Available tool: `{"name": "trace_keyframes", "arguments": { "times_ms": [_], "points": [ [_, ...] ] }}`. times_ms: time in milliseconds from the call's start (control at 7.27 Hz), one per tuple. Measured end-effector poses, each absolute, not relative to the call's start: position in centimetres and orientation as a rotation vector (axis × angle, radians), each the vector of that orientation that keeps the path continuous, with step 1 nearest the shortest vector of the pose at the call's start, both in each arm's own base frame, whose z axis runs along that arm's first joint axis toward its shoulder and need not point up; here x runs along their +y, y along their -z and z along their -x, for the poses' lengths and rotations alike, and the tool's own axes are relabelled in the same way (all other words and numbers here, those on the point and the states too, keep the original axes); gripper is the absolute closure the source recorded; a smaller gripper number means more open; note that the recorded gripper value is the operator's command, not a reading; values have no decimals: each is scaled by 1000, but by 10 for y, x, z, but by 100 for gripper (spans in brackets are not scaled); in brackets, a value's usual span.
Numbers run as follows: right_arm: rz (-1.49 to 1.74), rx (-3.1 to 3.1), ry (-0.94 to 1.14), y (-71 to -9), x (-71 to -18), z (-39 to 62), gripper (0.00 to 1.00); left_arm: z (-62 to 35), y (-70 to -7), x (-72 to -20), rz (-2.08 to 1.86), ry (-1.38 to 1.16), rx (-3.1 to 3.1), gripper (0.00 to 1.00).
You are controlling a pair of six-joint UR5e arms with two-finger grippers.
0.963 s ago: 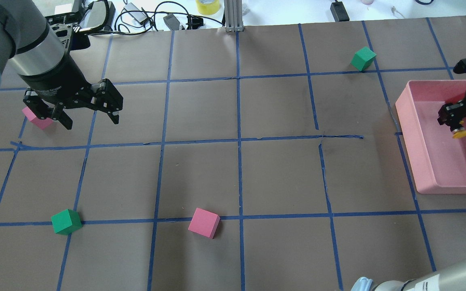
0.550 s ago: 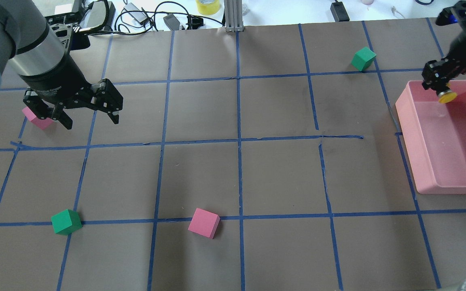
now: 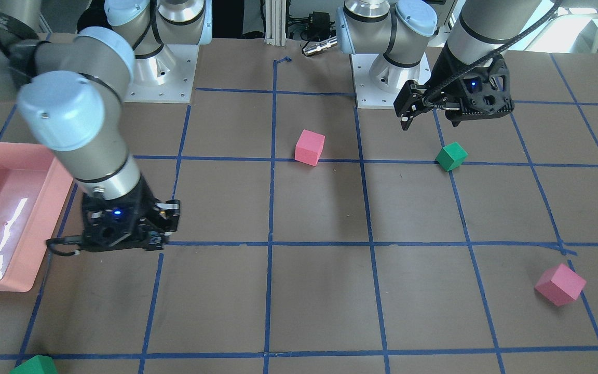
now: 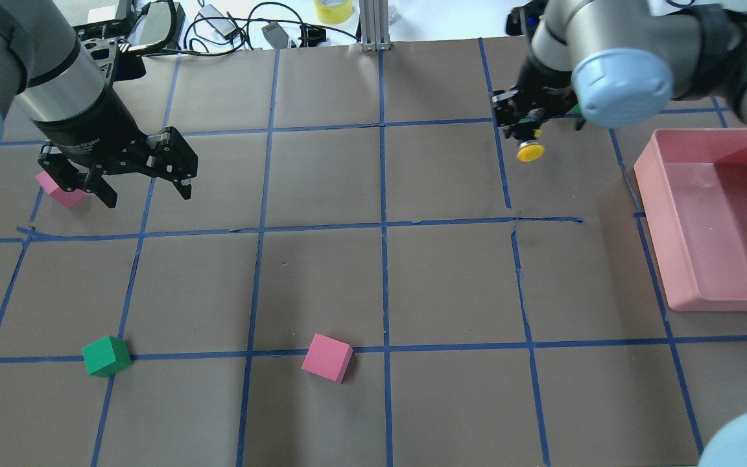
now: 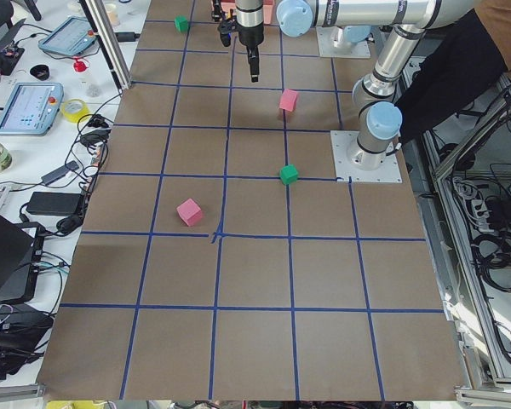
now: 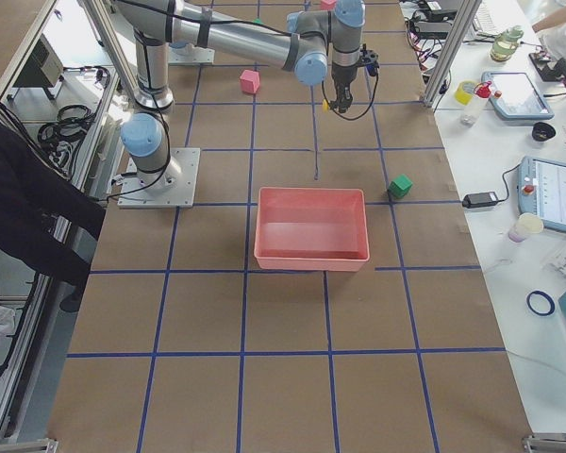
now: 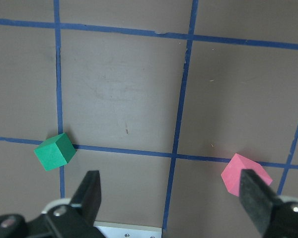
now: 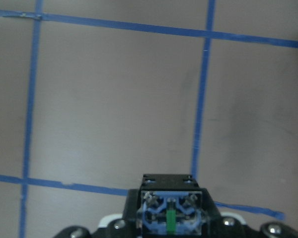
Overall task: Align button upright
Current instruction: 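Lift the switch out of the tray with the right gripper toward the table center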
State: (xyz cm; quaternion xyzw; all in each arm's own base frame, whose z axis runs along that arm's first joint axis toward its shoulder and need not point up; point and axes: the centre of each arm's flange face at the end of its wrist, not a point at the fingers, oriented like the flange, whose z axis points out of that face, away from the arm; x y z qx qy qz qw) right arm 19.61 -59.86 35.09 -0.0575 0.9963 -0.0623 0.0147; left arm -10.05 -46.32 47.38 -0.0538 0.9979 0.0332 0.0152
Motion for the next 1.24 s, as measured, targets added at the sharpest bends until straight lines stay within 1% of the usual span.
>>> {"name": "trace_keyframes", "arguments": {
  "times_ms": [275,550,825,1238],
  "points": [
    [112,3065,250,-315,-582,-298,100,101,-474,-463,165,-102,3105,0],
    [74,3041,271,-263,-567,-368,100,100,-474,-463,160,-103,3105,0],
    [86,3041,277,-225,-565,-393,100,100,-474,-463,158,-103,3105,0],
    [171,3063,251,-198,-565,-396,100,100,-472,-464,158,-108,3103,0]
  ]
}}
